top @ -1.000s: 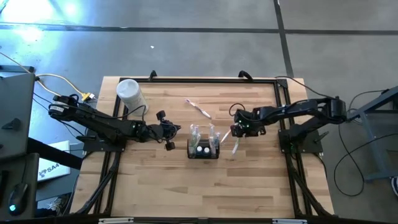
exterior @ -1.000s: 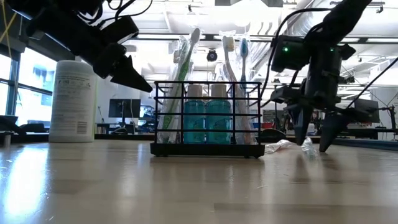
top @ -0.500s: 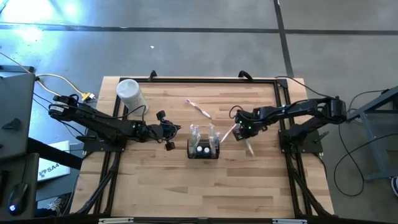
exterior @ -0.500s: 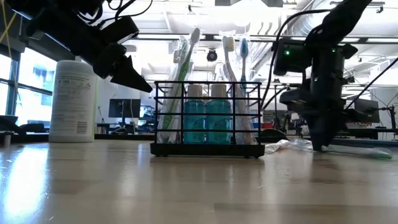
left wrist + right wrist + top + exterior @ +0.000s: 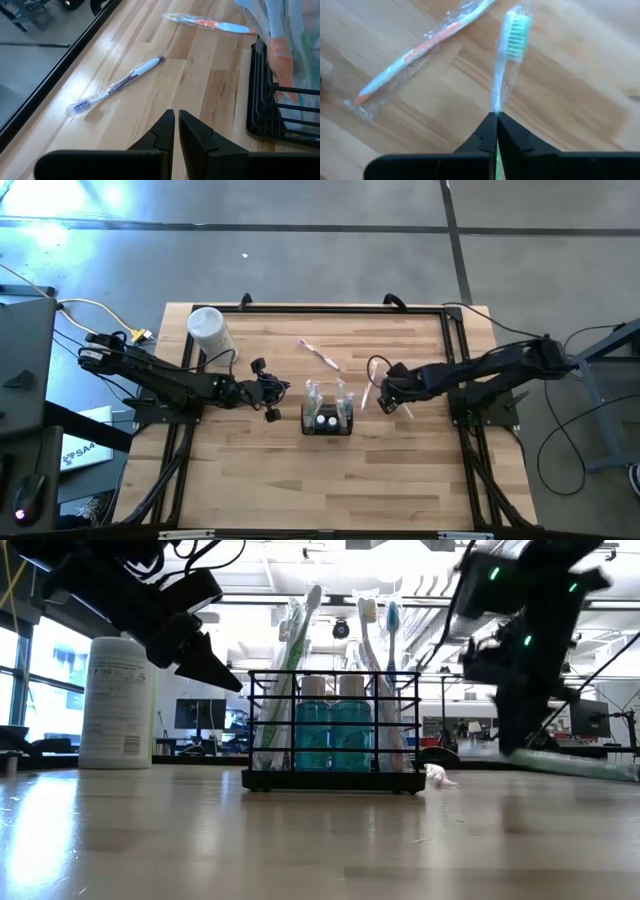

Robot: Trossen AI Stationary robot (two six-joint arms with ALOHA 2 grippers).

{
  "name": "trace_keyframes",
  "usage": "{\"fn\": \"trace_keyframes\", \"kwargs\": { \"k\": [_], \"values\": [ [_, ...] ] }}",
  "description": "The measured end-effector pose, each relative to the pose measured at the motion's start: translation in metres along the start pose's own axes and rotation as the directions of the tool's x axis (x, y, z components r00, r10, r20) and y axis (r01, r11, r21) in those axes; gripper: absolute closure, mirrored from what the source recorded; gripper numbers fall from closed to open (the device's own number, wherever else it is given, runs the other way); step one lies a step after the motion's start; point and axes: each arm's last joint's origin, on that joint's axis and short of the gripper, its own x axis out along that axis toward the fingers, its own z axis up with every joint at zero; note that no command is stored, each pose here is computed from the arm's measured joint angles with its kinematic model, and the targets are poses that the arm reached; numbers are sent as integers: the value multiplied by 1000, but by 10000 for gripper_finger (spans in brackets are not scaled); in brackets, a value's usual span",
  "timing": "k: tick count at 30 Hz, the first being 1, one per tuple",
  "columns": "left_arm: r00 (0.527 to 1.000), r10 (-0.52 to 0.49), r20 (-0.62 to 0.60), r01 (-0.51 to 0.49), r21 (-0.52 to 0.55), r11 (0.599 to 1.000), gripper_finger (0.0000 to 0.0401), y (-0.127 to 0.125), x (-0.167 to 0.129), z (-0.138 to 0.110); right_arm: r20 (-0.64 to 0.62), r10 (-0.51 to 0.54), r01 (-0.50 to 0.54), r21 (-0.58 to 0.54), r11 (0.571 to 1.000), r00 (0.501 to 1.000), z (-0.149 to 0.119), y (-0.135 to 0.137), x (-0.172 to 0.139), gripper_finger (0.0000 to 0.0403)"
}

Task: Pick & Place toothbrushing station
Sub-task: Put the green toothbrush into the black wire organizer

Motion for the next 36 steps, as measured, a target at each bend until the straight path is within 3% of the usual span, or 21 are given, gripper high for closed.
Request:
{"fn": "trace_keyframes", "kwargs": {
  "k": [6,12,19,25,29,36],
  "values": [
    [1000,0,-2,0,-6,1000,379,0,0,0,142,84,-85,3,996,986,-12,6,-40,402],
    [1000,-8,-2,8,-32,999,379,0,0,0,347,237,-198,-146,969,907,-31,19,-79,401],
    [1000,-9,-3,9,-56,998,379,0,0,0,610,379,-190,-352,916,696,-55,41,-110,400],
    [1000,-10,-3,10,-56,998,379,0,0,0,727,482,-163,-467,869,488,-69,69,-139,400],
    [1000,-10,-3,10,-56,998,379,0,0,0,738,540,-160,-525,836,404,-70,88,-146,400],
    [1000,-11,1,11,-53,999,379,0,0,0,728,620,-95,-623,777,294,-53,118,-132,400]
  ]
}}
